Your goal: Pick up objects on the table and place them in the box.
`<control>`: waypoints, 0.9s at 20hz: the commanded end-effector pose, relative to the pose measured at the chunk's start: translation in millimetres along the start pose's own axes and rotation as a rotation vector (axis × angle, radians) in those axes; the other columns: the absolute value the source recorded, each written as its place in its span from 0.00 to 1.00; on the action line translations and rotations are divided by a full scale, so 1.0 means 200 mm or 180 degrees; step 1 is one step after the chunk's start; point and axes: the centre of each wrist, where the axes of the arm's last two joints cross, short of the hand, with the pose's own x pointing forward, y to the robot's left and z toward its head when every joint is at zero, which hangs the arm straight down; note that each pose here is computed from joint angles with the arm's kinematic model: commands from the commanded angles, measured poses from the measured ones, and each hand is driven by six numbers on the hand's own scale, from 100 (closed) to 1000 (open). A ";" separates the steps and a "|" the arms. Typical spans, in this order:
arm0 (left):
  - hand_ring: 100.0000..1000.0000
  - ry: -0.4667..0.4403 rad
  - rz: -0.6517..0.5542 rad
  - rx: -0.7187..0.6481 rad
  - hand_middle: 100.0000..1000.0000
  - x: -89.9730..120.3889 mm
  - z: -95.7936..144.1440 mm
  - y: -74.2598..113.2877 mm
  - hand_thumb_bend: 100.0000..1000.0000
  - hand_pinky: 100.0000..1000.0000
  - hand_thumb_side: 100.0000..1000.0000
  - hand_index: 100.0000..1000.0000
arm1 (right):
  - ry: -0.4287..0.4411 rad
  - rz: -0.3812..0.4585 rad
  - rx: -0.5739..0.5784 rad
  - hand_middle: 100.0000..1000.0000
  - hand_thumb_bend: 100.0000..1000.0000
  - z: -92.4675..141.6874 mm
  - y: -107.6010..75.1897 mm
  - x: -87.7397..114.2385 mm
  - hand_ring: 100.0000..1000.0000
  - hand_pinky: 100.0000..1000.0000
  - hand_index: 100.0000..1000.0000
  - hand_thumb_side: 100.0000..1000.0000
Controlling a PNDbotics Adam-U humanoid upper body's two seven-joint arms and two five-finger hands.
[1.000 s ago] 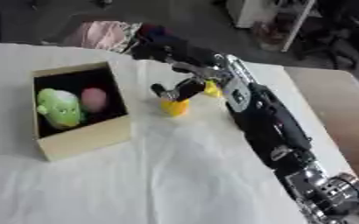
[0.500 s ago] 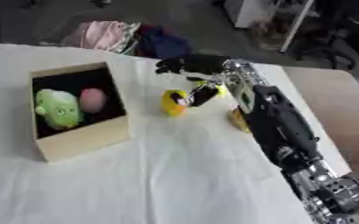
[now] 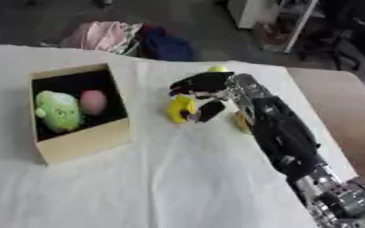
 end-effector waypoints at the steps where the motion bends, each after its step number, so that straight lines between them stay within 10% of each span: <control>1: 0.71 -0.0054 -0.0057 -0.0005 0.60 0.03 -0.01 0.02 0.00 0.74 0.58 0.70 | -0.0338 0.0265 0.0508 0.72 0.00 0.03 -0.01 -0.03 0.74 0.69 0.81 0.50; 2: 0.71 -0.0054 -0.0057 -0.0004 0.60 0.03 -0.01 0.02 0.00 0.74 0.58 0.70 | -0.0347 0.0253 0.0465 0.62 0.00 0.03 -0.02 -0.03 0.68 0.65 0.72 0.35; 8: 0.71 -0.0052 -0.0055 -0.0004 0.60 0.03 -0.01 0.02 0.00 0.74 0.58 0.70 | -0.0394 0.0206 -0.0036 0.25 0.00 0.05 -0.07 -0.03 0.42 0.46 0.40 0.23; 18: 0.71 -0.0043 -0.0032 0.0006 0.61 0.03 -0.01 0.02 0.00 0.74 0.58 0.70 | -0.0580 -0.0004 -0.0999 0.17 0.00 0.11 -0.22 -0.04 0.37 0.38 0.35 0.13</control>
